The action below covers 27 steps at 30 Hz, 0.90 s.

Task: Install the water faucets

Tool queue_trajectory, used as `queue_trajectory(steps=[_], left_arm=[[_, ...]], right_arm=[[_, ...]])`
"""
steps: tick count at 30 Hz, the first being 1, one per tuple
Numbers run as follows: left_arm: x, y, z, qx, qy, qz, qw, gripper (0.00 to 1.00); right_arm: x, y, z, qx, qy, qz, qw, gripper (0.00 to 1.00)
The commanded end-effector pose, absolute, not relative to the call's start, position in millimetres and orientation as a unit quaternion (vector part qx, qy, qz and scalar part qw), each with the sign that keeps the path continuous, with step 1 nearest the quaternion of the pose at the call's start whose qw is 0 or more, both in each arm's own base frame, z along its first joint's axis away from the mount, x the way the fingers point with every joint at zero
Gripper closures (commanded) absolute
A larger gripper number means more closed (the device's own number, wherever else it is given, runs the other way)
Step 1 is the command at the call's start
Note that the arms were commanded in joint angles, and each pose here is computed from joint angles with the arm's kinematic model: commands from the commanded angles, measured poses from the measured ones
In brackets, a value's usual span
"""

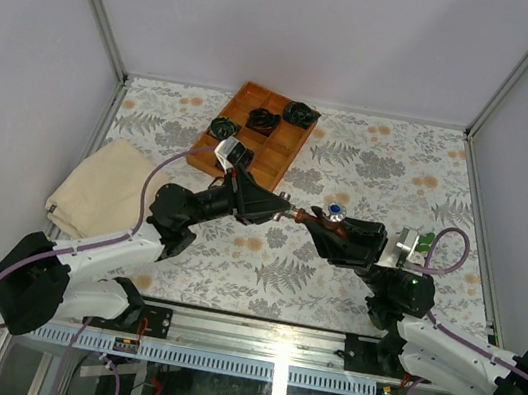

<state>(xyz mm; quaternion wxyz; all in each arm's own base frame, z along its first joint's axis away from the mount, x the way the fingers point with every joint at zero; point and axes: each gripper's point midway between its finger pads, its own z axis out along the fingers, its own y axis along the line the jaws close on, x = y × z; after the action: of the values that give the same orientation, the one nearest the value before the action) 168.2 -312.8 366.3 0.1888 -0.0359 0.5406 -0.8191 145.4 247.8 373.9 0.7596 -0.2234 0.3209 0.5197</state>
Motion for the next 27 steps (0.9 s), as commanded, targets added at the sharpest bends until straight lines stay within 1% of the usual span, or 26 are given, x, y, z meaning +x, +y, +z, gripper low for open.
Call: queue_trajectory(steps=[1, 13, 17, 20, 24, 27], left_arm=[[160, -307, 387, -0.024, 0.503, -0.841, 0.196, 1.00], [154, -312, 387, -0.021, 0.494, -0.850, 0.182, 1.00], [154, -307, 391, -0.024, 0.473, -0.860, 0.189, 1.00], [155, -307, 393, -0.016, 0.466, -0.859, 0.211, 1.00], [157, -302, 399, -0.007, 0.447, -0.856, 0.259, 1.00], [154, -303, 402, 0.021, 0.439, -0.851, 0.287, 1.00]], right_arm=[[141, 245, 379, -0.224, 0.301, 0.514, 0.772, 1.00], [146, 250, 366, -0.222, 0.319, 0.517, 0.763, 1.00], [152, 249, 364, -0.192, 0.339, 0.535, 0.750, 1.00], [161, 249, 361, -0.150, 0.369, 0.562, 0.724, 1.00], [173, 243, 355, -0.075, 0.403, 0.597, 0.690, 1.00], [171, 250, 352, -0.071, 0.418, 0.618, 0.662, 1.00]])
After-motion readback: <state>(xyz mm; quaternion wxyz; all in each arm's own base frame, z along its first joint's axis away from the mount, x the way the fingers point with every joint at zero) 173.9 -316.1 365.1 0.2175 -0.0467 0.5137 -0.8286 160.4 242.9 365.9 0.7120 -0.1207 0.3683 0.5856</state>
